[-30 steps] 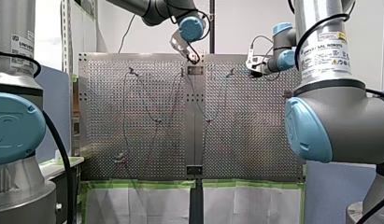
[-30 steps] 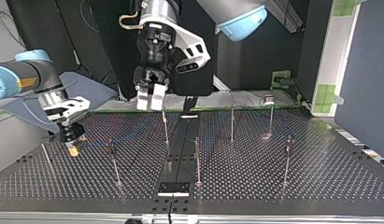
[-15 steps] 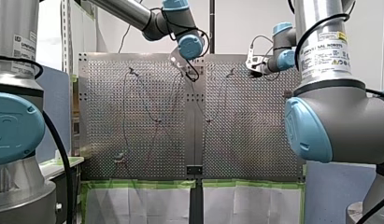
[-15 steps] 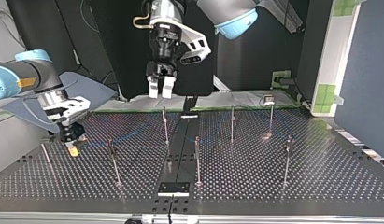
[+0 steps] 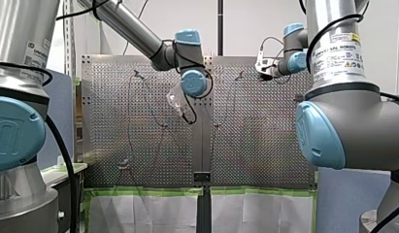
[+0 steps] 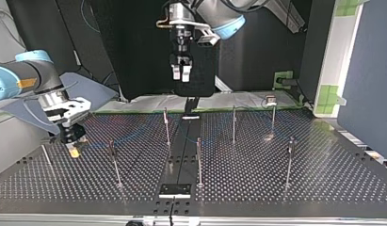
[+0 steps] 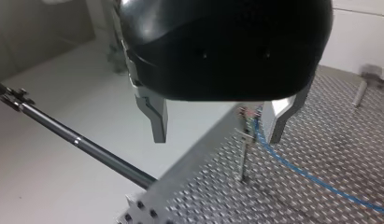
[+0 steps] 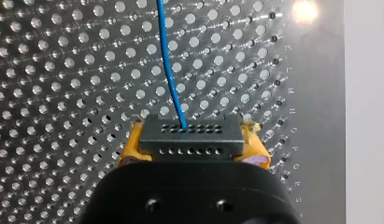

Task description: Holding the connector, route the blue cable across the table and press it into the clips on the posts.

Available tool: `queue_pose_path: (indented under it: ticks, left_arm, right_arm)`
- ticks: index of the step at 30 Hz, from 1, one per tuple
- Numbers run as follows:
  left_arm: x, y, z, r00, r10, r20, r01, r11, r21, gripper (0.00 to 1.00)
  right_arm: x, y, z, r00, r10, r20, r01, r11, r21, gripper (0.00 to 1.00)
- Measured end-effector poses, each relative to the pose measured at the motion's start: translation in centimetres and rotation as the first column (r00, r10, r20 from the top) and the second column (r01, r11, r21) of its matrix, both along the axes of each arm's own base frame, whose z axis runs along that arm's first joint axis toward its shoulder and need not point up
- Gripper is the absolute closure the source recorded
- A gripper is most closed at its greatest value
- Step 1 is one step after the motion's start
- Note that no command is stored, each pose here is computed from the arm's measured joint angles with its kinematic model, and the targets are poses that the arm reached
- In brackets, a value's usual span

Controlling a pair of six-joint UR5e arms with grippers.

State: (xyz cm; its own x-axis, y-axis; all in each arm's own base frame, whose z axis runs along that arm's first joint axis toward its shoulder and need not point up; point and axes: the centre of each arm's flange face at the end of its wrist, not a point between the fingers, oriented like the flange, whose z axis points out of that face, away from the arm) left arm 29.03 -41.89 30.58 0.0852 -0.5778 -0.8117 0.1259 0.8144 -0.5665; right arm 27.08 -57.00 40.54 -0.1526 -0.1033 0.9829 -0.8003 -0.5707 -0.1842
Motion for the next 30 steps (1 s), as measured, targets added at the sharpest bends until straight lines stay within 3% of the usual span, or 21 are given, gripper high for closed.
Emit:
queue_pose_path:
  ticks: [8, 17, 30]
  left_arm:
    - [-1.2, 1.4, -2.9, 0.9993, -0.001, -0.038, 0.003, 0.9981, 0.061, 0.0]
    - [-2.9, 2.7, -5.9, 0.9963, -0.036, -0.078, 0.045, 0.9918, 0.12, 0.0]
    - [-5.6, 6.2, -10.5, 0.9852, -0.023, -0.17, 0.058, 0.9781, 0.2, 0.0]
  right_arm:
    - [0.0, 0.0, 0.0, 1.0, -0.001, 0.0, 0.001, 1.0, 0.0, 1.0]
    - [-0.3, -0.1, -0.1, 1.0, -0.004, 0.0, 0.004, 1.0, 0.002, 1.0]
    - [-0.8, -0.4, 0.0, 0.9998, -0.022, -0.001, 0.022, 0.9998, 0.003, 1.0]
